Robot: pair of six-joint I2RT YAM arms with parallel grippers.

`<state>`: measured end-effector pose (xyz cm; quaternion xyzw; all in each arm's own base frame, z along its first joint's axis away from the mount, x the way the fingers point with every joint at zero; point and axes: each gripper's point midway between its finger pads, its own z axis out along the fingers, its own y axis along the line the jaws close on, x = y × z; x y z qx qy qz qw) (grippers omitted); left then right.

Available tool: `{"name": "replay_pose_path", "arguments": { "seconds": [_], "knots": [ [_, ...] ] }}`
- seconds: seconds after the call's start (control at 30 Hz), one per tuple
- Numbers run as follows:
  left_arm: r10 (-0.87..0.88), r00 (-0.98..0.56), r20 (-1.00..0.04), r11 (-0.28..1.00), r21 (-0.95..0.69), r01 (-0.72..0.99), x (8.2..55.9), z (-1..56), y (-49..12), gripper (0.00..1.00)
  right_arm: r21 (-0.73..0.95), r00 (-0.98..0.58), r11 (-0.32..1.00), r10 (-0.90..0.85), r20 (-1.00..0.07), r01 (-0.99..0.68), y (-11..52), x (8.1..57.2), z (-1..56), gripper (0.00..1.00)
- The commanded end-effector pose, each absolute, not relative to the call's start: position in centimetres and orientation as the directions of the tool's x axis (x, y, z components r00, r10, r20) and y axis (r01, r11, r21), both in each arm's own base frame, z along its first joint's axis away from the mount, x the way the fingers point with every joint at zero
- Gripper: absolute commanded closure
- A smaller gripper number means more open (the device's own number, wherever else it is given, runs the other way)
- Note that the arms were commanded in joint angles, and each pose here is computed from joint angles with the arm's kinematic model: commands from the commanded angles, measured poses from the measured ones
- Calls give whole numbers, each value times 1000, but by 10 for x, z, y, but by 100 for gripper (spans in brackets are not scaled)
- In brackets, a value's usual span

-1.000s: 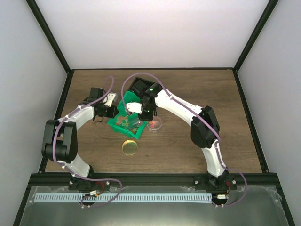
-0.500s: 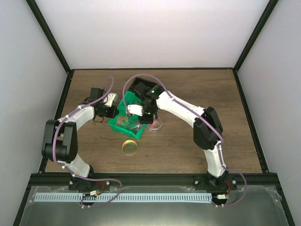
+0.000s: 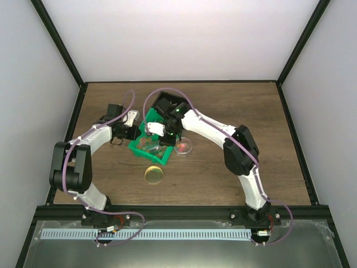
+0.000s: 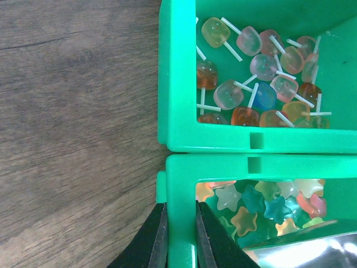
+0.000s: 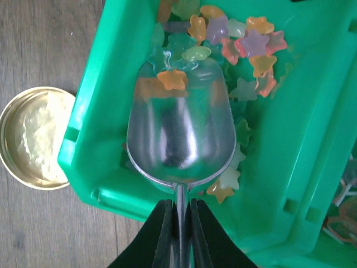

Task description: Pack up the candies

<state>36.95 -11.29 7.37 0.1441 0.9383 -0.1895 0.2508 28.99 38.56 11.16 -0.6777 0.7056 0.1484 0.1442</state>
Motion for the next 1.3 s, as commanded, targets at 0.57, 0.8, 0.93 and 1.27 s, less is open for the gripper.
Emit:
{"name": "replay_pose_path", "arguments": {
  "seconds": [0.57,0.8,0.93,1.27],
  "knots": [
    [180,-851,-493,878,-309,365,358,66,-117,96,120,-178,132,-693,-699,-984,424,277,82,99],
    [189,-851,-489,885,-291,364,359,63,-113,96,125,-199,163,-599,-775,-979,418,286,104,99],
    [191,-852,-487,887,-288,362,360,61,-113,96,127,-198,163,-569,-798,-978,405,287,108,99],
    [195,-856,-479,888,-285,362,362,60,-113,96,138,-200,161,-480,-854,-977,389,288,121,99]
  ]
}}
